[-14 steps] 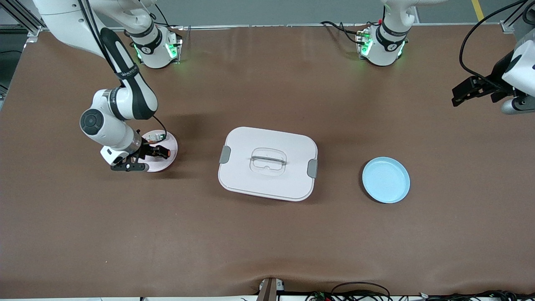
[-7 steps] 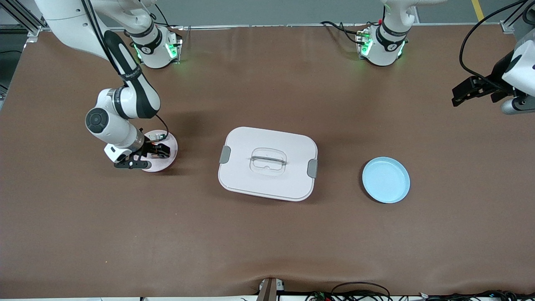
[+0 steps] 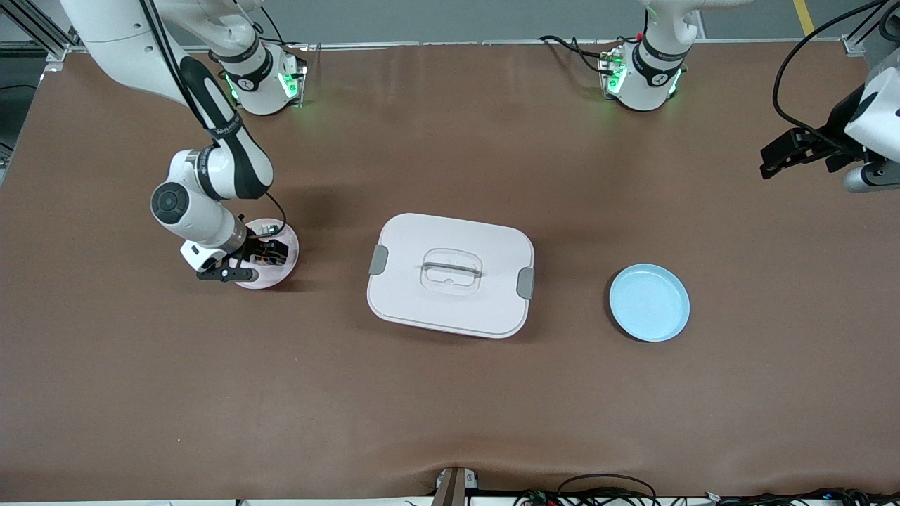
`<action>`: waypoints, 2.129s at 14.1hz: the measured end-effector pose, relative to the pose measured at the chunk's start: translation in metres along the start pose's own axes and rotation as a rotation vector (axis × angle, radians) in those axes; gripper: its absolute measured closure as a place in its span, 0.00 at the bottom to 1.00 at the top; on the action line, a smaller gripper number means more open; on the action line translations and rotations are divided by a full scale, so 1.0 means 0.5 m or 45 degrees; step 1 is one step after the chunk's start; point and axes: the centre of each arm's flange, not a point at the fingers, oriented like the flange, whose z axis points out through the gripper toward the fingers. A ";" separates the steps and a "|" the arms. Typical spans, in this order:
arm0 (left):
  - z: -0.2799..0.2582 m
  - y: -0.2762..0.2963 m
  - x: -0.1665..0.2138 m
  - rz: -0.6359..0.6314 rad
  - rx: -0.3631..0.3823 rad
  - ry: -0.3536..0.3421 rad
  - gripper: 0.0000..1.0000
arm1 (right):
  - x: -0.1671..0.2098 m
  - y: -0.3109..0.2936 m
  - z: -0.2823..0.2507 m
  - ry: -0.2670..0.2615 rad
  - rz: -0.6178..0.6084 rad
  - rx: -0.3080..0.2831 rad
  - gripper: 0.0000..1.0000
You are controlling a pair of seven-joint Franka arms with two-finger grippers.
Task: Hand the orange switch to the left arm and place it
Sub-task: 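Close the right gripper on the black-orange switch and lift it, then carry the switch over the white box while the left gripper approaches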
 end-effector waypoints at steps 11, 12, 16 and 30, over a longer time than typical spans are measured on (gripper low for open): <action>-0.001 0.000 0.000 0.000 0.000 0.001 0.00 | -0.009 -0.009 0.004 -0.065 0.043 -0.001 0.28; -0.001 0.000 0.000 0.000 0.000 0.001 0.00 | -0.003 -0.015 -0.007 -0.106 0.083 0.004 0.28; -0.001 0.000 0.000 0.000 0.000 0.001 0.00 | 0.054 -0.124 -0.141 -0.259 0.306 0.147 0.28; -0.007 0.065 -0.011 0.050 -0.228 -0.033 0.00 | 0.092 -0.721 -0.545 -0.495 1.302 0.477 0.28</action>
